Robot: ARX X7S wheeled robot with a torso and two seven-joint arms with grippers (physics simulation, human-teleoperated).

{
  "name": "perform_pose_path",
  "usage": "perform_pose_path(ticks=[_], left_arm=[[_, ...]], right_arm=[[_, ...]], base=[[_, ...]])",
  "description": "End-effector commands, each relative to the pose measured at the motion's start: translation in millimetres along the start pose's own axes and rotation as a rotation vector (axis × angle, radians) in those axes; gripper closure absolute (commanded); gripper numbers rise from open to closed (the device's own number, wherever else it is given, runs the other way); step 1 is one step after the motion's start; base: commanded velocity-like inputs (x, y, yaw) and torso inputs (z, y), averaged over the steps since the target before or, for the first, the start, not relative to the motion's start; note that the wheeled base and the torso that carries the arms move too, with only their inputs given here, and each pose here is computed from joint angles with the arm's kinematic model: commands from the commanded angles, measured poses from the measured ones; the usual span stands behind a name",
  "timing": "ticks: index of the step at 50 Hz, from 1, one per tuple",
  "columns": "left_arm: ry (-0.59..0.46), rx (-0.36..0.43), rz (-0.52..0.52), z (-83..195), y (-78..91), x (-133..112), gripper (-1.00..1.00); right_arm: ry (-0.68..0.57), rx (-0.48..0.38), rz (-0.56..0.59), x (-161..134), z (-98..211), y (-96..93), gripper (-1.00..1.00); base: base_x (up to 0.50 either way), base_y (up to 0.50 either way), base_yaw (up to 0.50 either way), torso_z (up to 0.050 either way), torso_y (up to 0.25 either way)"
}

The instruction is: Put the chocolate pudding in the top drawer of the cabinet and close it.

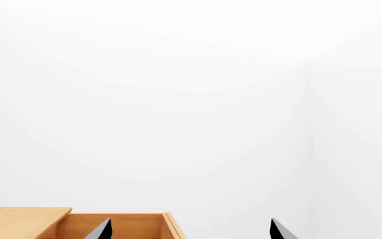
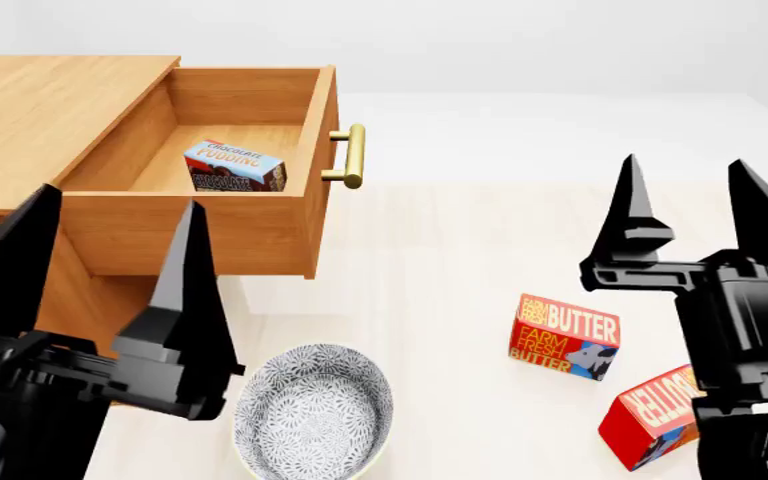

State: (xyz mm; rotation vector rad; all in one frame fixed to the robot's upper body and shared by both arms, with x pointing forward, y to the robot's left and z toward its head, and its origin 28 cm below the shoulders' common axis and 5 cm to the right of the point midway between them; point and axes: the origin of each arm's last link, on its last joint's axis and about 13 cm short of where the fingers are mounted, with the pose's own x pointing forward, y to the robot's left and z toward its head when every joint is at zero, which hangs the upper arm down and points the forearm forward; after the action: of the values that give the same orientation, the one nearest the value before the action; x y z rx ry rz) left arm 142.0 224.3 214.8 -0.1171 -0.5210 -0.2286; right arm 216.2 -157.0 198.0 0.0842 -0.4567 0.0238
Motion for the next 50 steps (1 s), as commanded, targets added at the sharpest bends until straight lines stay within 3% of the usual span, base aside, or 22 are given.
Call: perform_pose_path(ticks=[1, 50], left_arm=[[0.005, -0.009, -0.018, -0.8, -4.8, -1.7, -1.0], [0.019, -0.122, -0.248, -26.8, -52.8, 32.0, -1.0]], right_arm=[[-0.003, -0.017, -0.035, -4.4, -1.1, -3.6, -1.0], [0.023, -0.05, -0.083, -7.7, -5.0, -11.0, -1.0]], base=[[0.0, 0.0, 0.0, 0.0, 0.0], [0.0, 0.0, 0.0, 0.0, 0.0]])
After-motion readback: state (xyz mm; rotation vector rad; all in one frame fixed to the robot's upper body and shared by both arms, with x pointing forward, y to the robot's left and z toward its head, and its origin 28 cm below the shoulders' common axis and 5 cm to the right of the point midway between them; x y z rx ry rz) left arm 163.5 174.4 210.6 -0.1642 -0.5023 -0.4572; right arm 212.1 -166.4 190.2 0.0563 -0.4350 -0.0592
